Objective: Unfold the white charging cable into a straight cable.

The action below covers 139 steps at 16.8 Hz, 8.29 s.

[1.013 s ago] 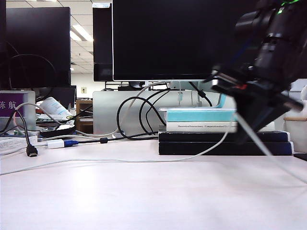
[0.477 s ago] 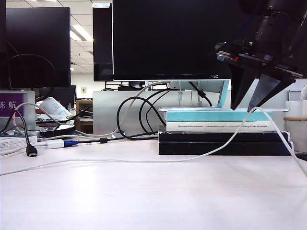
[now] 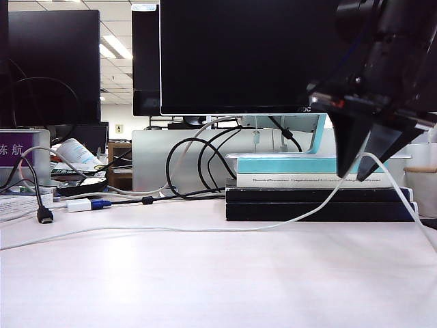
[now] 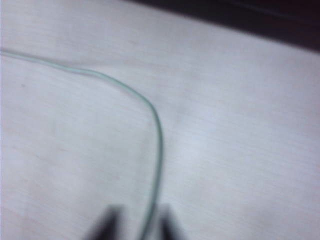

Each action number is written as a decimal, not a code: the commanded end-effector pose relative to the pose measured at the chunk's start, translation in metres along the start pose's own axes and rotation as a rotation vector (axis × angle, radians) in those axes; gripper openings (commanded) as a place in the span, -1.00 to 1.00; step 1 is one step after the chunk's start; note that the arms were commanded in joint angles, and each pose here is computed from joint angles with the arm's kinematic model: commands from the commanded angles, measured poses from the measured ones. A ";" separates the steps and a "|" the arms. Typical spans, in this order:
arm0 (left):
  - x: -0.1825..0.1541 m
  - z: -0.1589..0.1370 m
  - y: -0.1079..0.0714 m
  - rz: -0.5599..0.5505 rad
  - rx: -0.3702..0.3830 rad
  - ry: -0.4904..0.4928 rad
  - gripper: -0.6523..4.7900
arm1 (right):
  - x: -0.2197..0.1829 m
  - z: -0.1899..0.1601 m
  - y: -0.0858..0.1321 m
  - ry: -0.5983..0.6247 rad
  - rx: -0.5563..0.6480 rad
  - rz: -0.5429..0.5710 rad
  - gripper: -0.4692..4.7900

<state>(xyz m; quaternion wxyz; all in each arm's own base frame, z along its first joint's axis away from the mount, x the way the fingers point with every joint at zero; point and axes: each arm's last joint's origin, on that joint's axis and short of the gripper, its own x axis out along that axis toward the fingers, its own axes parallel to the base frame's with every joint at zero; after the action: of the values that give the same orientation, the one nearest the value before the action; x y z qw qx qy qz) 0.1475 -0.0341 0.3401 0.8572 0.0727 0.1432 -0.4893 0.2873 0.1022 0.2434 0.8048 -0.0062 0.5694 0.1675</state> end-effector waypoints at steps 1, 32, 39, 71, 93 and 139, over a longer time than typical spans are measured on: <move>0.000 0.003 0.001 -0.005 0.021 -0.019 0.50 | -0.001 0.005 0.003 -0.036 -0.015 0.080 -0.82; 0.139 0.013 -0.017 -0.374 0.291 -0.050 -0.20 | -0.119 -0.009 0.109 -0.037 -0.398 0.789 -0.82; 0.139 0.013 -0.017 -0.373 0.282 -0.048 -0.70 | -0.119 -0.009 0.109 -0.036 -0.397 0.788 -0.59; 0.090 0.052 0.028 0.161 0.328 0.034 -0.78 | -0.110 -0.029 0.086 0.138 -0.366 0.207 -0.78; 0.077 0.025 0.033 0.218 0.224 0.274 -0.78 | -0.119 -0.021 0.035 0.073 -0.192 -0.420 -0.77; -0.022 0.045 -0.035 0.642 0.170 -0.128 0.82 | -0.247 -0.072 0.000 -0.898 -0.118 -0.099 0.20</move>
<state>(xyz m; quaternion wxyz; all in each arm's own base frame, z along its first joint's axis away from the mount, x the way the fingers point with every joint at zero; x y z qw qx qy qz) 0.1186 -0.0493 0.3900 0.9640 0.1530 0.0152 -0.2168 0.1584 0.0251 0.4352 0.9678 -0.0018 0.1933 0.1611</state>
